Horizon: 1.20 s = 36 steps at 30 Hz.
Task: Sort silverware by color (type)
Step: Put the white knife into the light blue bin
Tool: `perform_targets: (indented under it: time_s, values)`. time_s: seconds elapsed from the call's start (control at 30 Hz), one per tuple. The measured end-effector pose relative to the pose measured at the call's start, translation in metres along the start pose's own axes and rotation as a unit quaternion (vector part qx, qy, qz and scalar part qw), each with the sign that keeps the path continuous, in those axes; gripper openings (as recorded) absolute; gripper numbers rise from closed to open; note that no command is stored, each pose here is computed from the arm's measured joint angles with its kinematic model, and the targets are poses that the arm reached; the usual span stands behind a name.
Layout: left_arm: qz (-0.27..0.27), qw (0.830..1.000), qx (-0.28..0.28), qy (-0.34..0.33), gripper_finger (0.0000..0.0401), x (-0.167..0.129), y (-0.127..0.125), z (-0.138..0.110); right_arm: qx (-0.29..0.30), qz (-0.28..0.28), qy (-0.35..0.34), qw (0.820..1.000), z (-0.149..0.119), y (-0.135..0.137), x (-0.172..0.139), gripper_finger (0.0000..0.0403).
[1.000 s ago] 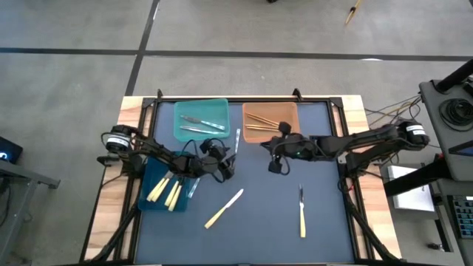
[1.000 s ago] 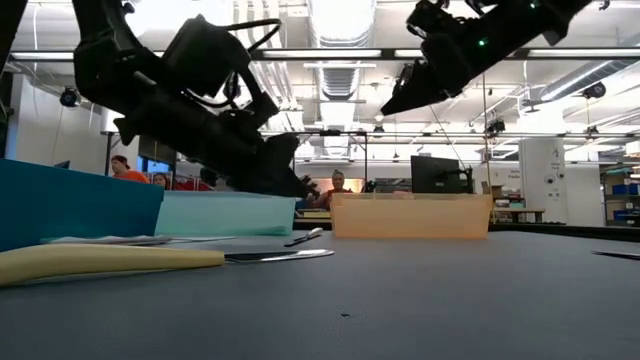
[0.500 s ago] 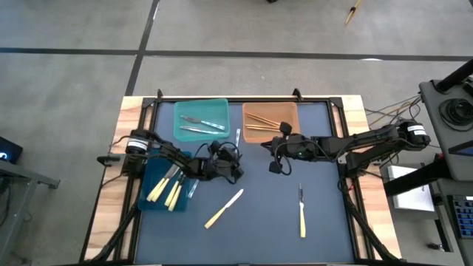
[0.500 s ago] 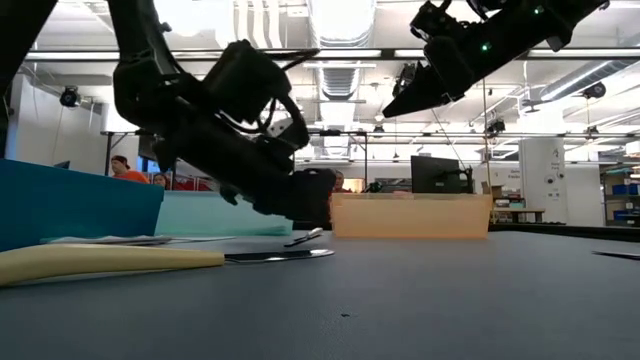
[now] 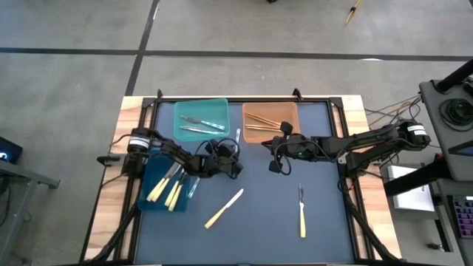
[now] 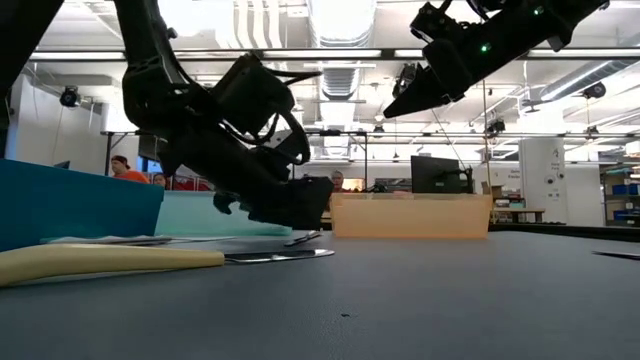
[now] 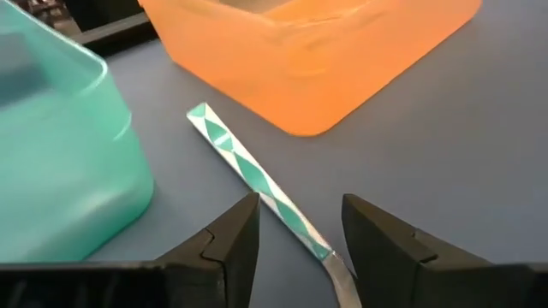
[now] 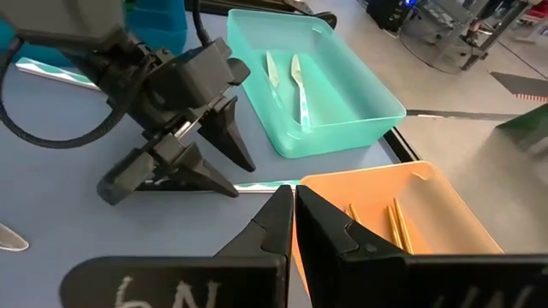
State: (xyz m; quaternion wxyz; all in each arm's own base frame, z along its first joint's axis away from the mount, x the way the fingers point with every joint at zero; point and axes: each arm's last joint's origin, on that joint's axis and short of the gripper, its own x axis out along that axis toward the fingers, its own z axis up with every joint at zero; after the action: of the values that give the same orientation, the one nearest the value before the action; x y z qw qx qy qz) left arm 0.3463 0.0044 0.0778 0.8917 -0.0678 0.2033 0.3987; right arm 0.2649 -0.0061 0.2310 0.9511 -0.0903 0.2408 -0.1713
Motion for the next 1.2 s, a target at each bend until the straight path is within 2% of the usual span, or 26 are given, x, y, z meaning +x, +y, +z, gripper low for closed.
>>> perform_targets:
  time_s: [0.4, 0.73, 1.2]
  values:
    - [-0.018, 0.998, -0.038, 0.042, 0.0136, 0.001, 0.0039, -0.0072, -0.001, 0.0, 0.002, 1.0, -0.0004, 0.0001, 0.0001, 0.0009]
    - [-0.04, 0.997, -0.027, 0.057, 0.0116, 0.0005, 0.0028, -0.0077, -0.002, 0.0, 0.002, 1.0, -0.0005, 0.0001, 0.0002, 0.0009]
    - [-0.072, 0.993, -0.019, 0.096, 0.0115, -0.0083, 0.0024, -0.0031, -0.003, 0.0, 0.003, 1.0, -0.0008, 0.0001, 0.0002, 0.0009]
